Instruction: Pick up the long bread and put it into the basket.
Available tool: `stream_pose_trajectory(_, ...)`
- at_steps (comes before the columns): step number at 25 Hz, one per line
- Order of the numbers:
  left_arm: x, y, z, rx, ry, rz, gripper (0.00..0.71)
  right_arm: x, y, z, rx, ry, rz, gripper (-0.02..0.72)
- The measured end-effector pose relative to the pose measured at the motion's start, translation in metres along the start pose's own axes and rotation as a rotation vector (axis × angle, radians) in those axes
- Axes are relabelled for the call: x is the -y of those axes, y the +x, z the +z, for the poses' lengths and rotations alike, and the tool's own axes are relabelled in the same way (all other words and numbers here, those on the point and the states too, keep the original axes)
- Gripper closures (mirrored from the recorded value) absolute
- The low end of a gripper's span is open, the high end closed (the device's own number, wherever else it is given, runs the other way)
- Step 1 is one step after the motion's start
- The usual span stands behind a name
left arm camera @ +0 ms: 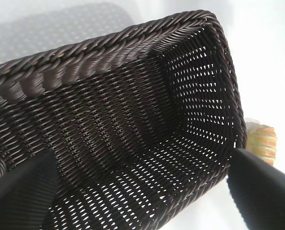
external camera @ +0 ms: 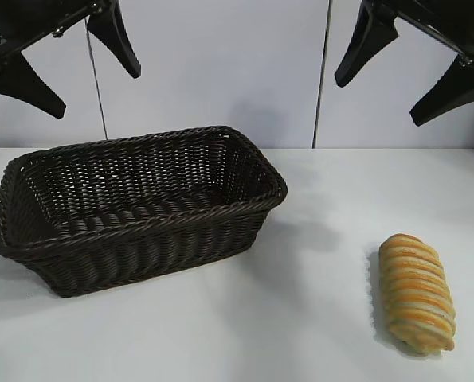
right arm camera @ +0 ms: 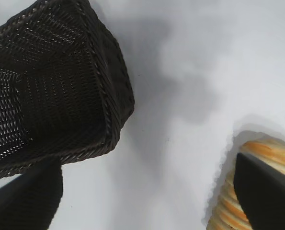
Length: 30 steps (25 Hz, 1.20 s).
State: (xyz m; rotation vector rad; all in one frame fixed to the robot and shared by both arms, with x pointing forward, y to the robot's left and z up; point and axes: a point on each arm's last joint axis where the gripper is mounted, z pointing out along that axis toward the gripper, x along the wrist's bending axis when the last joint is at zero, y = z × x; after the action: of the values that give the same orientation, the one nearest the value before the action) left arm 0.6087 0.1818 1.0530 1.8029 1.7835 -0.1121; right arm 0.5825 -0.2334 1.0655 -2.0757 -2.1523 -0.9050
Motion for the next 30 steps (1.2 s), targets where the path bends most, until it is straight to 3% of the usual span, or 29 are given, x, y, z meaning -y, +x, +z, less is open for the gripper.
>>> stream_pose_trajectory(21, -0.0001, 0.0000, 0.0000, 0.000, -0.002, -0.001, 0.015, 0.0000, 0.0000, 0.0000, 0.000, 0.000, 0.000, 0.008)
stream_pose_trajectory(30, -0.0044, 0.0000, -0.0001, 0.000, -0.049, -0.001, 0.015, 0.0003, 0.0000, 0.0000, 0.000, 0.003, 0.000, 0.008)
